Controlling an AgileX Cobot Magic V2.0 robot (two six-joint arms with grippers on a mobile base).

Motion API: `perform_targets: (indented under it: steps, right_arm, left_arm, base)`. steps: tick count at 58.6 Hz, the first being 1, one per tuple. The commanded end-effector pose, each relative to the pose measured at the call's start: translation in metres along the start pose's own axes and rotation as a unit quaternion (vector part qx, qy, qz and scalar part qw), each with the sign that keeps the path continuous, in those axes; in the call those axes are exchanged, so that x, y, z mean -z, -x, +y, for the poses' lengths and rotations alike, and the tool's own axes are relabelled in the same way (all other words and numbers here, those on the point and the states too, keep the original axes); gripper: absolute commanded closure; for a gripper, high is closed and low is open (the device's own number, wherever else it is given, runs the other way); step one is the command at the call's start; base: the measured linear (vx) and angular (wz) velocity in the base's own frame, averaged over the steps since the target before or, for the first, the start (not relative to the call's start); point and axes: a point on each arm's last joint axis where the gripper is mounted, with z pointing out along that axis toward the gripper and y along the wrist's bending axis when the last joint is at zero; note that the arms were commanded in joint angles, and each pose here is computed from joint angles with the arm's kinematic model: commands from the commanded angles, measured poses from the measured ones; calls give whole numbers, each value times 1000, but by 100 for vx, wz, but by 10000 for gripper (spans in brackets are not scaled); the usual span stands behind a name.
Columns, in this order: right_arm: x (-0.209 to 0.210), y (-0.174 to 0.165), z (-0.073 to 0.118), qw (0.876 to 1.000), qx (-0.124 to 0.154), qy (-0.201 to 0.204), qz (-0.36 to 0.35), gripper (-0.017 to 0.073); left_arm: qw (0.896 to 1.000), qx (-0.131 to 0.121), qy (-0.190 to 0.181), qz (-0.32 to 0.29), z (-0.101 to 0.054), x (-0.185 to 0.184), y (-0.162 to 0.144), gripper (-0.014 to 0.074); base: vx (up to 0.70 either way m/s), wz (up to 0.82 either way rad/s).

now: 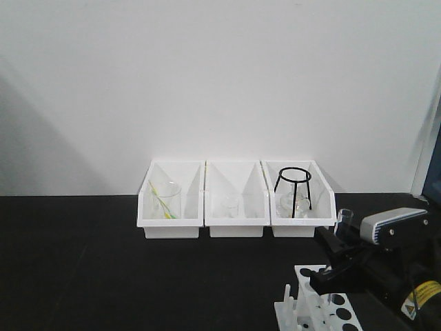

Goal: Flip and reinsert test tube from rack

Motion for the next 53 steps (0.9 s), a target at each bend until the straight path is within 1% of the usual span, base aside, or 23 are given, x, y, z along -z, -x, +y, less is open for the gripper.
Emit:
perform_targets:
  steps: [1,5,14,23,26,28,30,33,35,36,38,40,43,47,50,53]
  right_arm:
    - [2,31,0,998,5,1,-58,470]
    - [0,34,0,999,16,0,-50,468]
    - [-5,43,1,998,57,7,-30,468]
    - [-9,57,1,995,91,12,-26,468]
    - [-11,62,1,994,107,14,-24,468]
    - [-12,65,1,992,125,16,-21,468]
    - [-13,69,2,988,152,19,-18,468]
    - [-14,73,3,979,203,25,-16,468]
    - [-14,75,3,973,230,29,-16,468]
    - [-14,77,4,968,250,30,-15,468]
    - [-14,79,4,960,279,32,-13,468]
    - [-13,82,4,953,301,31,-10,468]
    - [-12,84,3,939,343,30,1,468]
    - [-10,86,1,918,396,25,19,468]
    - [-9,87,-1,897,441,23,30,468]
    - [-6,87,-2,879,475,21,40,468]
  left_arm:
    - [999,1,-12,-48,-2,1,8,600]
    - [999,1,-12,-48,-2,1,8,600]
    - [999,1,-12,-48,-2,1,8,600]
    - [999,1,-12,-48,-2,1,8,600]
    - [999,1,-12,-48,-2,1,8,600]
    - [999,1,-12,-48,-2,1,8,600]
    - [999,1,-12,-48,-2,1,8,600]
    - [999,1,-12,-48,-2,1,8,600]
    - [999,1,-12,-48,-2,1,8,600]
    - [999,1,-12,-48,-2,1,8,600]
    - [999,1,-12,-48,-2,1,8,600]
    - [999,1,-12,-48,-2,1,8,600]
    - [999,1,-12,-48,-2,1,8,600]
    - [999,1,-12,-48,-2,1,8,600]
    - [999,1,-12,-48,-2,1,8,600]
    - [999,1,-12,-48,-2,1,8,600]
  base:
    - [0,0]
    - [0,0]
    - [0,0]
    - [0,0]
    - [0,0]
    - [0,0]
    - [0,0]
    - [0,0]
    - [0,0]
    - [0,0]
    - [0,0]
    - [0,0]
    - [0,0]
    - [0,0]
    - [0,0]
    - [0,0]
